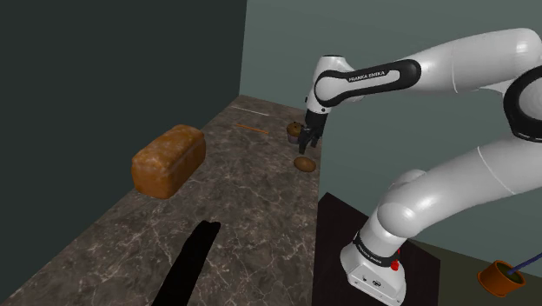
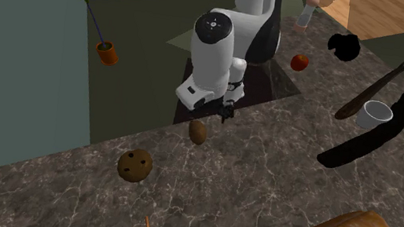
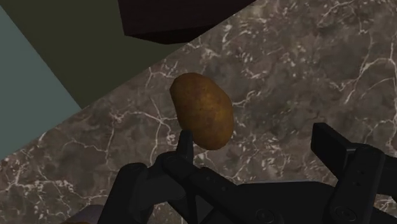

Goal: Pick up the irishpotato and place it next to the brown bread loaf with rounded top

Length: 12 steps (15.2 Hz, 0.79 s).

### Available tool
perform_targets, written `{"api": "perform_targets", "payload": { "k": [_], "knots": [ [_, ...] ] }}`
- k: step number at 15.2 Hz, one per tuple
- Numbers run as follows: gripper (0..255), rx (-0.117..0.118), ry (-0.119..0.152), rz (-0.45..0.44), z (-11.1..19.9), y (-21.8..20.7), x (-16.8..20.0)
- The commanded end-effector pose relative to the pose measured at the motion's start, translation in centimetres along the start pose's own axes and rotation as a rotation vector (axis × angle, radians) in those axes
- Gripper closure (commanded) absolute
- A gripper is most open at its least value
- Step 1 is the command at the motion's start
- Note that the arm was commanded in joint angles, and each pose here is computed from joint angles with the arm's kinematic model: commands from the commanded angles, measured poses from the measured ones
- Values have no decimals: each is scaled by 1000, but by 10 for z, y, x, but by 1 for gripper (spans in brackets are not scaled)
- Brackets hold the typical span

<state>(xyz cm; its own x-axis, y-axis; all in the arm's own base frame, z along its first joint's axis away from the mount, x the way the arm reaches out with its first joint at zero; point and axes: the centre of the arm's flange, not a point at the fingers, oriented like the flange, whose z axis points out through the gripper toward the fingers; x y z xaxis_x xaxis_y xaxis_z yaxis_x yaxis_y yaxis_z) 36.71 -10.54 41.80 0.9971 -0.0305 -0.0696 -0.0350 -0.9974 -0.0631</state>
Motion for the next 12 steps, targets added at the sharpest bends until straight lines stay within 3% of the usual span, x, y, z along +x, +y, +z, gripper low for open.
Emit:
{"api": "perform_targets", "payload": {
  "k": [1, 4, 12],
  "knots": [
    [0, -4, -9, 2, 19, 13, 11],
    [0, -9, -22, 5, 49, 34, 22],
    [0, -9, -22, 5, 89, 35, 21]
  ]
}}
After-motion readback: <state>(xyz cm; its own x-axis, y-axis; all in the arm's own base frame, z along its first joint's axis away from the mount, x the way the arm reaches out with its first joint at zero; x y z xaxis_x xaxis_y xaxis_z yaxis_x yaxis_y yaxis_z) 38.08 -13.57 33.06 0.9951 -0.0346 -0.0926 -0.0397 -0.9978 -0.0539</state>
